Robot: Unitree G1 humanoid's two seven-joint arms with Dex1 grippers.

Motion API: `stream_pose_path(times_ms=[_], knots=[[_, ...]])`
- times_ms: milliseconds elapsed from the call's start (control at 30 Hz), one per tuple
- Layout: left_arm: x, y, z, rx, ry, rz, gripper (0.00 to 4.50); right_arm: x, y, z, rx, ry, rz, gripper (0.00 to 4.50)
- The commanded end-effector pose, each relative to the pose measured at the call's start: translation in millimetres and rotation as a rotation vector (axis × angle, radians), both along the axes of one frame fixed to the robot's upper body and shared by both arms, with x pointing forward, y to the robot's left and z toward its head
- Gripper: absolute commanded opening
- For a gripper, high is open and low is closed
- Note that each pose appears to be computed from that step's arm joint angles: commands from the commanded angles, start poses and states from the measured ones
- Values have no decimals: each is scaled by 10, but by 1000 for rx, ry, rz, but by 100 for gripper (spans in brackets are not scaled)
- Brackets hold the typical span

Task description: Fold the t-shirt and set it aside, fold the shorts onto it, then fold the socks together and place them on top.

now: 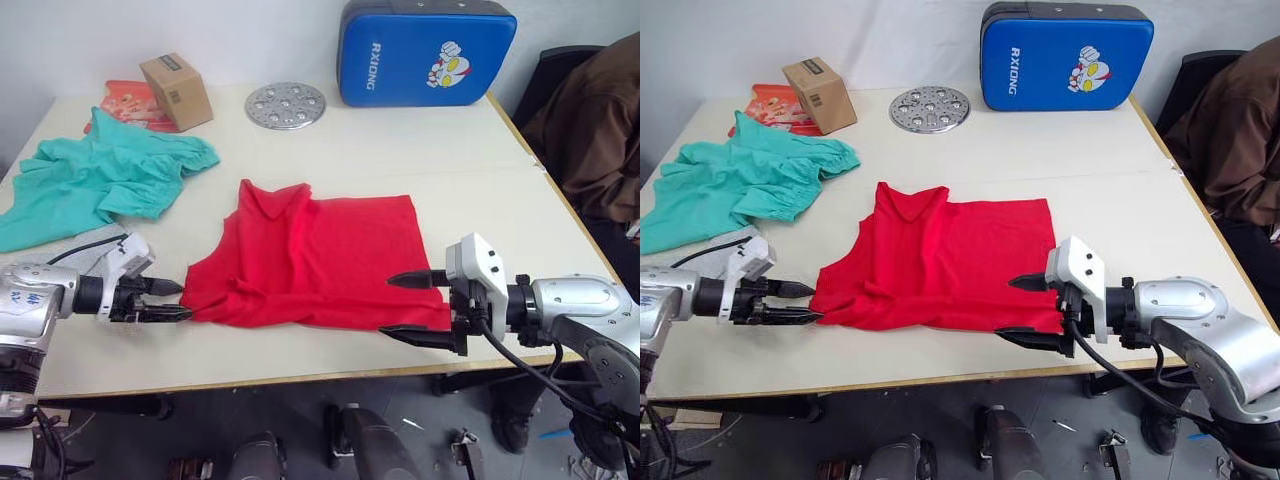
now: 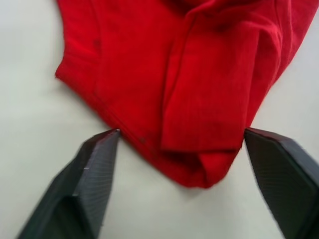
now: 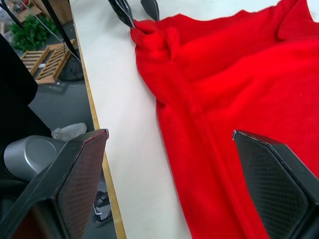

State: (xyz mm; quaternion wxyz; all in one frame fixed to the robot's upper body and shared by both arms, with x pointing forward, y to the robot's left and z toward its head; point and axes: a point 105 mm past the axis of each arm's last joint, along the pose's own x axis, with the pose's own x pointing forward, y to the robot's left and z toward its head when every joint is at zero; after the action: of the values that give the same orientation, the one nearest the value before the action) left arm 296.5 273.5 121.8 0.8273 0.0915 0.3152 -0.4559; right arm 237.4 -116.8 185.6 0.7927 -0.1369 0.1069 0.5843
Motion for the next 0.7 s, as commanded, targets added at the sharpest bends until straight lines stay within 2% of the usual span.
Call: stream_pose_path(times_ms=[33, 267, 600, 700], knots=[[27, -35, 46, 0, -9, -17, 265, -43, 15, 69, -7, -26, 11, 409], [-15, 16, 55, 8, 11, -16, 265, -58, -16, 23, -15, -3, 0, 409], [-37, 216, 303, 31, -41, 13, 265, -60, -27, -25, -21, 10, -7, 409], [-68, 195, 422, 6, -51, -8, 324, -60, -22, -40, -19, 14, -8, 409]])
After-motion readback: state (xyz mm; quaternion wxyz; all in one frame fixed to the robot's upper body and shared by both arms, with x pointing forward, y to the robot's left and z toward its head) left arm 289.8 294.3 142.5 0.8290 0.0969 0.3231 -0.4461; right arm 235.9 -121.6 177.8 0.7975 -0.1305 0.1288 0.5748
